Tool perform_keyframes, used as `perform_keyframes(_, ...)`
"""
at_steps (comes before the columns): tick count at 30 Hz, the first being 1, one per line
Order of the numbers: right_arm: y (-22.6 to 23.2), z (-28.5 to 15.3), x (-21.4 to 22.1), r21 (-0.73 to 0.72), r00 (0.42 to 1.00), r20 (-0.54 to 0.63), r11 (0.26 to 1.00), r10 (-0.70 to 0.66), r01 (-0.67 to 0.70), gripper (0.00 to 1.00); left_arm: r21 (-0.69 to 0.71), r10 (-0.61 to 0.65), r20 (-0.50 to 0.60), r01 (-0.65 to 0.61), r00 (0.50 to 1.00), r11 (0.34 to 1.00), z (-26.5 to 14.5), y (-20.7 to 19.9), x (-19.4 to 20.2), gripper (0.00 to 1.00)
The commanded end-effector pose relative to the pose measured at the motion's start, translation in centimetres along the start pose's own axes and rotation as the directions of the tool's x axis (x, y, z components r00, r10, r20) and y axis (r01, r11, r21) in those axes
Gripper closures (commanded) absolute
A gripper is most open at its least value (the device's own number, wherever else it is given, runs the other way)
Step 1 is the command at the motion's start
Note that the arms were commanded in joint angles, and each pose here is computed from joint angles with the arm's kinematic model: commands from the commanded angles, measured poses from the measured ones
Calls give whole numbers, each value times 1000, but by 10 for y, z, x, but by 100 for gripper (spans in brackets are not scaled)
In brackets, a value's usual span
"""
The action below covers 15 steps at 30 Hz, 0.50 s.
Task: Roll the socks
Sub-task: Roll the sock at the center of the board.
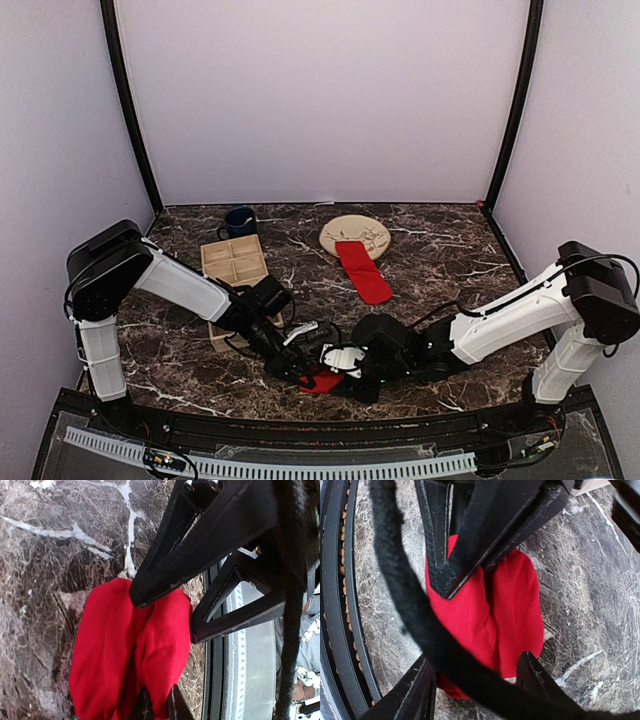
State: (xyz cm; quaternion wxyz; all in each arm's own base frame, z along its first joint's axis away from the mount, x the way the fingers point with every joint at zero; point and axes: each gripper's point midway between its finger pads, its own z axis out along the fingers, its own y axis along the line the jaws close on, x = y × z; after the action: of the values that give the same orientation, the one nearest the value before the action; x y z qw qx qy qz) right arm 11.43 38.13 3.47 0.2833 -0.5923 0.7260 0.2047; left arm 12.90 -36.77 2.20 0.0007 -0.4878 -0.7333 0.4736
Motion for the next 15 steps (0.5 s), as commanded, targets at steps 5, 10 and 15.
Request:
perform_keyframes(5,13,4,-6,-41,999,1,998,-43,43,53,-40,-95,-90,92,991,995,5,14,31,100)
perform_keyframes(10,16,5,-3,-50,999,-10,997,-52,52,55,-36,-94,-88,91,992,995,5,13,30,100)
perform_keyframes(15,17,7,-4,-54,998,-12,997,-56,55,63,-35,-97,-88,94,991,995,5,14,31,100)
